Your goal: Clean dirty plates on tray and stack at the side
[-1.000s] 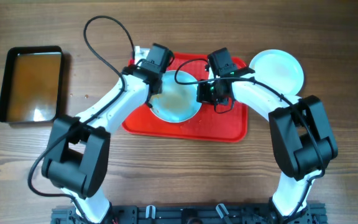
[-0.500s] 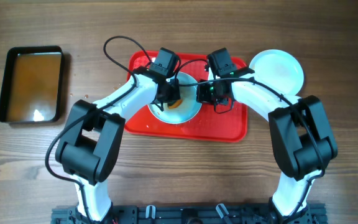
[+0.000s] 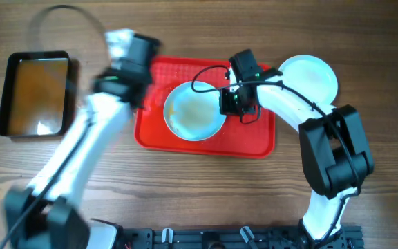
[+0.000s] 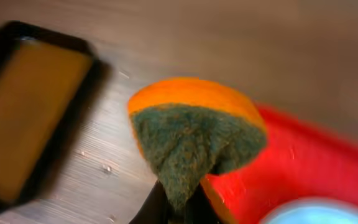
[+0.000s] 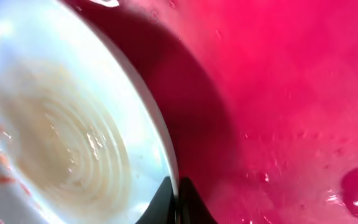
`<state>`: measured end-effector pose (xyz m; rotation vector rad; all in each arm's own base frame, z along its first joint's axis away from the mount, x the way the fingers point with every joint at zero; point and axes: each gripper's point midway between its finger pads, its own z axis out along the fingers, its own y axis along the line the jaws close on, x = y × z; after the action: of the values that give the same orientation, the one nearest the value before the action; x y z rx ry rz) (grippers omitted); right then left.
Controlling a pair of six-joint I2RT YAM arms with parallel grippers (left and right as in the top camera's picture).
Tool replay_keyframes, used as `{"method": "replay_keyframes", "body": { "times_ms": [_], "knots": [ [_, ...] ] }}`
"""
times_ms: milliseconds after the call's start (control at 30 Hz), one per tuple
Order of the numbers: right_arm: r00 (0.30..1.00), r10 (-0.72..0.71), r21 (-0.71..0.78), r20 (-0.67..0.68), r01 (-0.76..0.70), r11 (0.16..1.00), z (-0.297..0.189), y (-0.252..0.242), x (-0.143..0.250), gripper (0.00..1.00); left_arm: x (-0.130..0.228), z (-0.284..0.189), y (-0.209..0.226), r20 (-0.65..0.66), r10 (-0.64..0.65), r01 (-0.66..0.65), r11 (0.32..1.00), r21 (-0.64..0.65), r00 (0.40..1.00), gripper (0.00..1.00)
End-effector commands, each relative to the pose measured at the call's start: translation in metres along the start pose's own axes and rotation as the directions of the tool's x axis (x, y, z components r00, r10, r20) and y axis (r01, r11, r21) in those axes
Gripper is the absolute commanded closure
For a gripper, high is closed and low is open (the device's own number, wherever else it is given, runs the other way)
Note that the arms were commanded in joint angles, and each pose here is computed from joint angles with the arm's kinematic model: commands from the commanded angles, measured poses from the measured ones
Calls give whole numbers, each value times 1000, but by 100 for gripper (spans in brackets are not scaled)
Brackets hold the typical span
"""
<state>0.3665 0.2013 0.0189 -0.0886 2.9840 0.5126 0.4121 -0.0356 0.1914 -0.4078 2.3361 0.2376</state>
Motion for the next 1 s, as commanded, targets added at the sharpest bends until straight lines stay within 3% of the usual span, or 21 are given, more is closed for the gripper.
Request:
{"method": "replay_keyframes", "body": {
  "times_ms": [0, 133, 167, 200, 233, 333, 433, 500, 567, 633, 700, 767, 800, 833, 900, 933, 967],
  "knots": [
    [975, -181, 78, 131, 172, 982, -55, 29, -50, 96, -16, 15, 65, -103, -237, 246, 965, 88, 966, 96],
    [914, -329, 322, 239, 245, 914, -112, 59, -74, 96, -5, 53, 146, -214, -440, 459, 887, 45, 872, 96],
    [883, -380, 445, 276, 233, 865, -128, 62, -80, 95, 0, 61, 165, -224, -479, 494, 870, 13, 849, 96],
    [840, -457, 573, 293, 228, 787, -143, 63, -86, 96, 6, 68, 180, -241, -511, 525, 851, -8, 825, 96],
    [778, -567, 737, 271, 211, 642, -164, 65, -90, 96, 12, 75, 188, -270, -540, 561, 828, 1, 797, 96],
    [648, -752, 954, 122, 132, 269, -215, 93, -88, 96, 21, 91, 205, -301, -585, 614, 789, 1, 753, 96],
    [531, -845, 990, -63, 140, 15, -240, 146, -80, 96, 26, 96, 211, -309, -597, 624, 782, -15, 741, 96],
    [450, -889, 991, -87, 132, -30, -248, 186, -74, 95, 26, 96, 211, -308, -597, 624, 782, -15, 741, 96],
    [399, -916, 993, -53, 117, -6, -251, 210, -68, 96, 25, 96, 211, -306, -597, 623, 782, -13, 742, 96],
    [394, -919, 993, -29, 113, 17, -249, 213, -65, 96, 25, 96, 211, -306, -597, 623, 782, -13, 742, 96],
    [402, -909, 983, 115, 85, 162, -242, 210, -69, 96, 25, 96, 211, -306, -597, 623, 782, -13, 742, 96],
    [404, -895, 934, 190, 205, 291, -209, 202, -72, 96, 27, 96, 210, -309, -597, 624, 782, -14, 741, 96],
    [451, -859, 875, 243, 281, 395, -187, 191, -72, 96, 27, 96, 210, -311, -597, 624, 781, -15, 740, 96],
    [570, -762, 750, 308, 349, 563, -159, 167, -71, 96, 28, 96, 209, -314, -596, 625, 781, -12, 739, 96],
    [766, -546, 451, 338, 378, 809, -125, 139, -66, 96, 27, 95, 205, -326, -593, 631, 776, 12, 736, 96],
    [860, -406, 190, 310, 362, 912, -114, 130, -65, 96, 26, 95, 203, -330, -593, 633, 774, 19, 735, 96],
    [895, -345, 15, 284, 356, 934, -116, 127, -66, 96, 27, 95, 203, -332, -593, 633, 774, 17, 734, 96]
  ]
}}
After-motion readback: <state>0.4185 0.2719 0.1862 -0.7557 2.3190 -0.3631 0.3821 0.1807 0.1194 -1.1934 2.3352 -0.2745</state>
